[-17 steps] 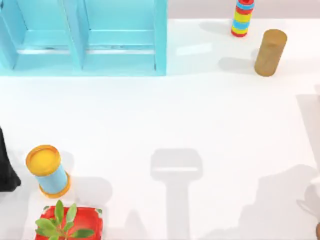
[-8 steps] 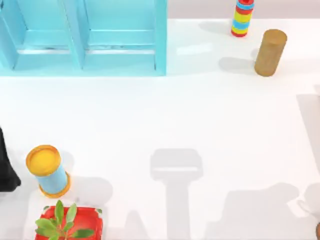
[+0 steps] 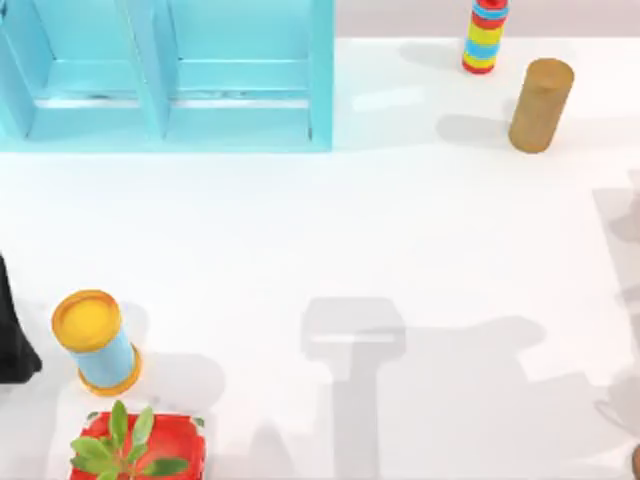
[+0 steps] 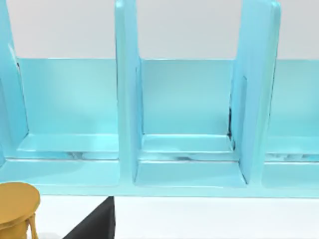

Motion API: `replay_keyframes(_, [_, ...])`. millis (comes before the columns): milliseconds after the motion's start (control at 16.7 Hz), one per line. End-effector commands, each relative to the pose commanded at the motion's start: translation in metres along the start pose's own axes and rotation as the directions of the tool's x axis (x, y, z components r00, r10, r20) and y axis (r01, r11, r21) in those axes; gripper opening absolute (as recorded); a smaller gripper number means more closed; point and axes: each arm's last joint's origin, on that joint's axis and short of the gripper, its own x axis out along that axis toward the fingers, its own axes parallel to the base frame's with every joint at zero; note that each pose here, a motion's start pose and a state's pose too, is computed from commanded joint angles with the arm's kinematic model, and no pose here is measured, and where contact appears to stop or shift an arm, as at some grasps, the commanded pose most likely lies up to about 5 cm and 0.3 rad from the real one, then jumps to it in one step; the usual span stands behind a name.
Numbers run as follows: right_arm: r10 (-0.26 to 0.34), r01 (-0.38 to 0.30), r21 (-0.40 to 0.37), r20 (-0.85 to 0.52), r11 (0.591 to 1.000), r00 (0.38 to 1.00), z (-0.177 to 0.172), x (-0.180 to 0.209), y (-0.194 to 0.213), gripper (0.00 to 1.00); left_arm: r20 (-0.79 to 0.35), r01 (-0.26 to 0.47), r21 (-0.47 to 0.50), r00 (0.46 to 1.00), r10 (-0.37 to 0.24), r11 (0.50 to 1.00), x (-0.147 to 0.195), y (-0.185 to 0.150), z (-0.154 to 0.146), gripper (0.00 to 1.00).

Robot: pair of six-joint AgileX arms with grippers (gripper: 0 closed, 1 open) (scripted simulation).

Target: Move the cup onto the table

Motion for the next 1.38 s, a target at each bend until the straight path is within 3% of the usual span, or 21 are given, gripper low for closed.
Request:
replay_keyframes(300, [0.0, 0.001, 0.19, -0.004, 0.982, 1.0, 0.06, 0.0, 0.057, 0.0, 0.0, 0.0, 0.0, 1.0, 0.0, 1.0, 0.0, 0.0, 0.0, 1.0])
replay_keyframes(600, [0.018, -0.021, 0.286, 0.015, 0.958, 1.0, 0.096, 0.004, 0.142, 0.0, 0.0, 0.0, 0.0, 1.0, 0.0, 1.0, 0.0, 0.0, 0.0, 1.0])
replay_keyframes(960, [0.056, -0.066, 0.319, 0.04, 0.946, 0.998, 0.099, 0.008, 0.221, 0.0, 0.0, 0.0, 0.0, 1.0, 0.0, 1.0, 0.0, 0.0, 0.0, 1.0])
replay_keyframes(1380, [0.064, -0.075, 0.323, 0.043, 0.943, 0.997, 0.096, 0.008, 0.231, 0.0, 0.0, 0.0, 0.0, 1.0, 0.0, 1.0, 0.0, 0.0, 0.0, 1.0])
